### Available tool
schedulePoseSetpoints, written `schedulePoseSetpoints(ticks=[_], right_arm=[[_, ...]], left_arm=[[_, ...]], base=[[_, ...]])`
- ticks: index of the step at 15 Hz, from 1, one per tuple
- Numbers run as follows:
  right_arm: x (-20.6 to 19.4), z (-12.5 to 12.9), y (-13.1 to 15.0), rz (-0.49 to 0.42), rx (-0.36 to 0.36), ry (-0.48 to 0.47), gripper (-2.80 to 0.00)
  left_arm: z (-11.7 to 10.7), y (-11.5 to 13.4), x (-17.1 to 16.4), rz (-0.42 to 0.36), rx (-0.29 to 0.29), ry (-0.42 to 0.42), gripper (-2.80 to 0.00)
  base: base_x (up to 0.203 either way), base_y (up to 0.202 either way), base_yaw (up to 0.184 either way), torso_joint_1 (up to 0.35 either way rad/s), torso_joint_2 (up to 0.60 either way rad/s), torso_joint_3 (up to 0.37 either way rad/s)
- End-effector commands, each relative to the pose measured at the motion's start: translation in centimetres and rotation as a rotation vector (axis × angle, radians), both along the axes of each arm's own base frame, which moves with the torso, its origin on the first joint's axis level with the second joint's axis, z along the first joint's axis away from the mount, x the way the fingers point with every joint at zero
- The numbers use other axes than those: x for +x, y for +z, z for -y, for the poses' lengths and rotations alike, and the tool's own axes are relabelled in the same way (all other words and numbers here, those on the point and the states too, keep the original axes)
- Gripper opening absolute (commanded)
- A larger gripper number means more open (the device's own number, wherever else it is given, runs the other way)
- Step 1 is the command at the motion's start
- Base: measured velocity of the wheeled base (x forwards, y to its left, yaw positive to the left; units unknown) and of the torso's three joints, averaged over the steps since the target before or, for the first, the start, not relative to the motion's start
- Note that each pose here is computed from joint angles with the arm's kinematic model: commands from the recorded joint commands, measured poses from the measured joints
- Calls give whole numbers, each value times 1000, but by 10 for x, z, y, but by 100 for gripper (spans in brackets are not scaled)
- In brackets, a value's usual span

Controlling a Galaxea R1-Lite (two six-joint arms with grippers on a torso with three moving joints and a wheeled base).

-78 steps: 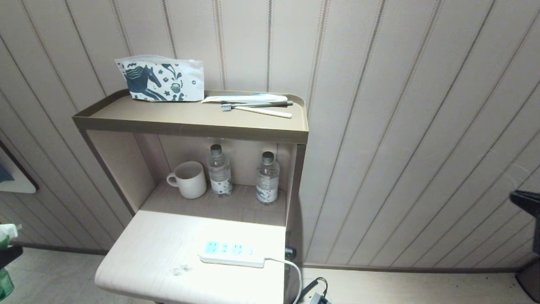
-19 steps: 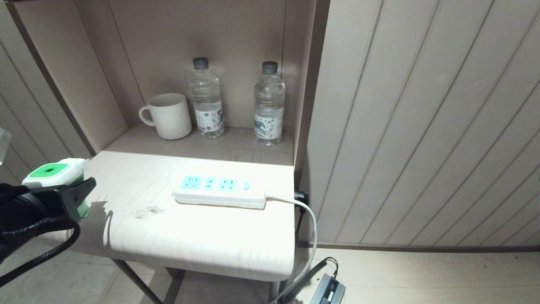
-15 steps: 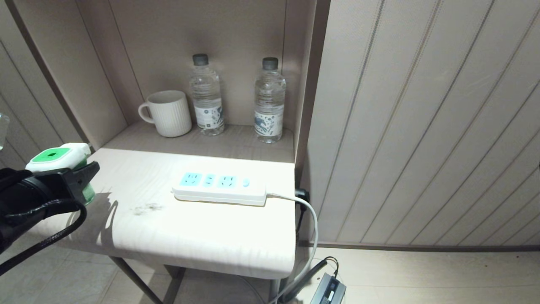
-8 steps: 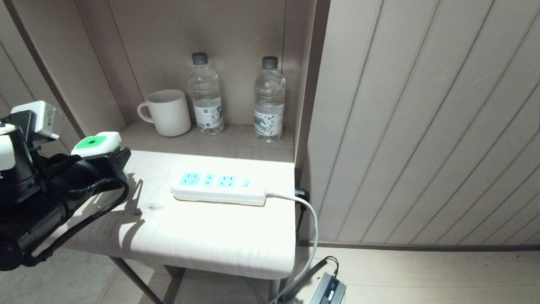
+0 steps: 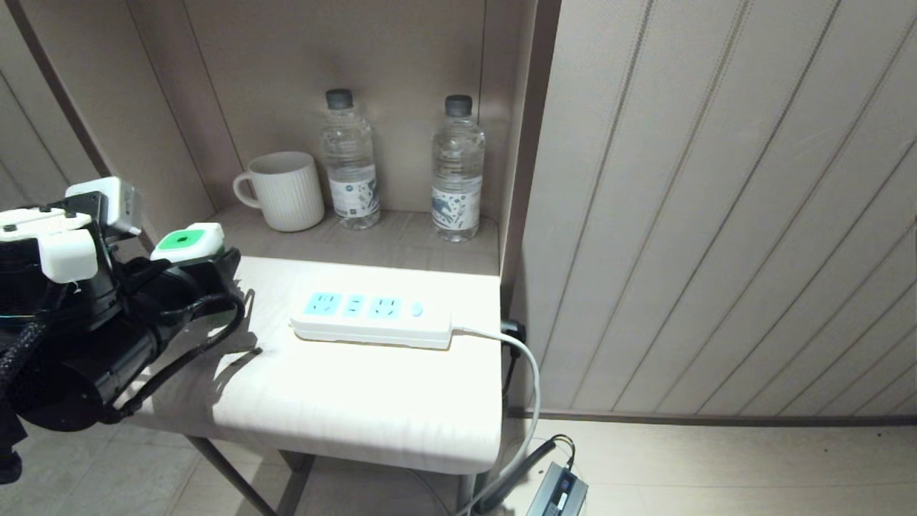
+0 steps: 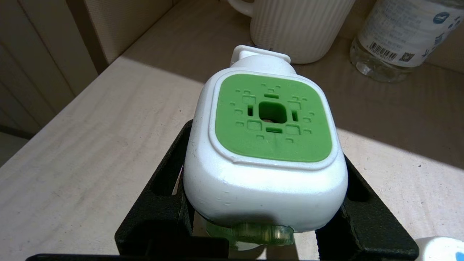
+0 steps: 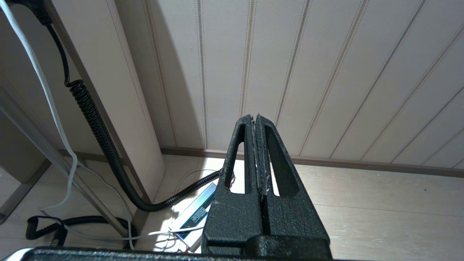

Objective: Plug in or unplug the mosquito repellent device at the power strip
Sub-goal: Place the mosquito repellent liquid on the table

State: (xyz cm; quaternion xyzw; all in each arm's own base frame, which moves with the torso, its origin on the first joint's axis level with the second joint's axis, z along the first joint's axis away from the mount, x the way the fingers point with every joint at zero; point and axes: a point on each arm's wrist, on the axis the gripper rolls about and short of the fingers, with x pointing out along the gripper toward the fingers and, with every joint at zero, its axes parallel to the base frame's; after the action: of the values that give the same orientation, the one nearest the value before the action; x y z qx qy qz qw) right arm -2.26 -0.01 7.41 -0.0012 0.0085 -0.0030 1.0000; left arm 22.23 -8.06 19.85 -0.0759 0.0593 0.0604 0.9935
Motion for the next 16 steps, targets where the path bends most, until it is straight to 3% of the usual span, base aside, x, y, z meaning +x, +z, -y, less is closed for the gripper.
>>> schedulePoseSetpoints(ticks=[1,10,11,16], right_arm=[[0,0,0,-1,-1,0,-280],[0,0,0,-1,-1,0,-280],[0,0,0,-1,-1,0,-280],[0,0,0,-1,1,0,-280]], left_arm=[[3,-8,8,-24,4,5,-280],[5,-7,15,22,-2,33,-280],[6,-7,15,22,-2,33,0],[6,-7,16,19,0,31,0]], base=[[0,0,0,0,0,0],[0,0,0,0,0,0],[0,0,0,0,0,0],[0,0,0,0,0,0]])
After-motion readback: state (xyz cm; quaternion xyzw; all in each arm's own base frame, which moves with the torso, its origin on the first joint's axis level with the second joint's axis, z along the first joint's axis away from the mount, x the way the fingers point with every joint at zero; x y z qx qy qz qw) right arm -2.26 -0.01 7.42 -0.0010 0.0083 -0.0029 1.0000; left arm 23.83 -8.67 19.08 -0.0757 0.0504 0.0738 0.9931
